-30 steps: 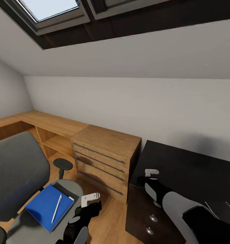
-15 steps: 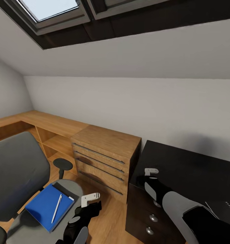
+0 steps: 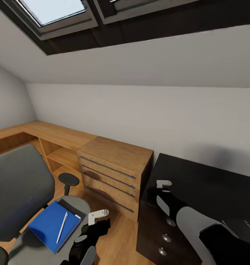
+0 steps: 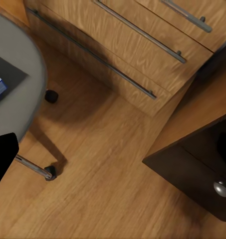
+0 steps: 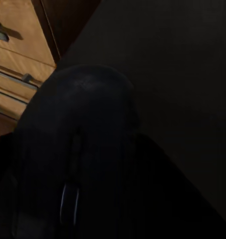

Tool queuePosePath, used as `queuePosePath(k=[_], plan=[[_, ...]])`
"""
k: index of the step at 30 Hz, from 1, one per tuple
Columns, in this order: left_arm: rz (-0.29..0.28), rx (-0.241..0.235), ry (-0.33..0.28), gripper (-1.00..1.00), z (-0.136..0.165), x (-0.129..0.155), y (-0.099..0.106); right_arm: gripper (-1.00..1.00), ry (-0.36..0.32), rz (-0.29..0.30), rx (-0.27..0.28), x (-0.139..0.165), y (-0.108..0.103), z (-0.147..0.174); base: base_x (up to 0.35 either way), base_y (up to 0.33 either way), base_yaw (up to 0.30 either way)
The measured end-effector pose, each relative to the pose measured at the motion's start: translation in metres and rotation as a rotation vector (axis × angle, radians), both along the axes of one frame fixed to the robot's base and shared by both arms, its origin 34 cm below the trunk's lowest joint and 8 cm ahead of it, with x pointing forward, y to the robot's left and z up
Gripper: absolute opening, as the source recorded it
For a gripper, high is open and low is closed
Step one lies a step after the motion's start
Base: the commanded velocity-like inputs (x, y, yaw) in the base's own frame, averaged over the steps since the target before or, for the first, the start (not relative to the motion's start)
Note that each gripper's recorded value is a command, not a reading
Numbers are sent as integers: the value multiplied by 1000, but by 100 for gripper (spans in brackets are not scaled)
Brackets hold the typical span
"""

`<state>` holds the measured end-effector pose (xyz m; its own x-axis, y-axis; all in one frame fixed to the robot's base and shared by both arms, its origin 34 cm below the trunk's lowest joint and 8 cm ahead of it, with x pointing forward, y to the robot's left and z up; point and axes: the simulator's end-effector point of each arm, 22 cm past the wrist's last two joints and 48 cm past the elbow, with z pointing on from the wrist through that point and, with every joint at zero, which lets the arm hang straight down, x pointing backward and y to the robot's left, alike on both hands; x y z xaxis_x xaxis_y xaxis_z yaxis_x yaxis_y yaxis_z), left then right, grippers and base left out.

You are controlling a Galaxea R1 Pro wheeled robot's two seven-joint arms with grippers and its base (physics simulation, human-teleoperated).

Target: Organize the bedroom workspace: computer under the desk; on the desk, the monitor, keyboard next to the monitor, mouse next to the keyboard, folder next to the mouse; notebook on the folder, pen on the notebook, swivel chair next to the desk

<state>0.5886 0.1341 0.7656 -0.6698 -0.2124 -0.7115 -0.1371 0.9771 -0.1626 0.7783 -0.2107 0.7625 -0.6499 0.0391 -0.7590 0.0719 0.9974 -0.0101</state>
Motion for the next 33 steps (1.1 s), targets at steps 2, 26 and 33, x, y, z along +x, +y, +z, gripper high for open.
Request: queuePosePath(k=[2,26,33], plan=[[0,1,0,100,3,0,0,-100,-18,-1,4,5,2,10,0,0,0],[-6,3,-1,100,39,-2,-2,-100,-276,-299,10,-62,-29,163,0,0,0],[-6,2,-1,100,49,-3,-2,-100,-280,-299,13,-63,-28,174,0,0,0]])
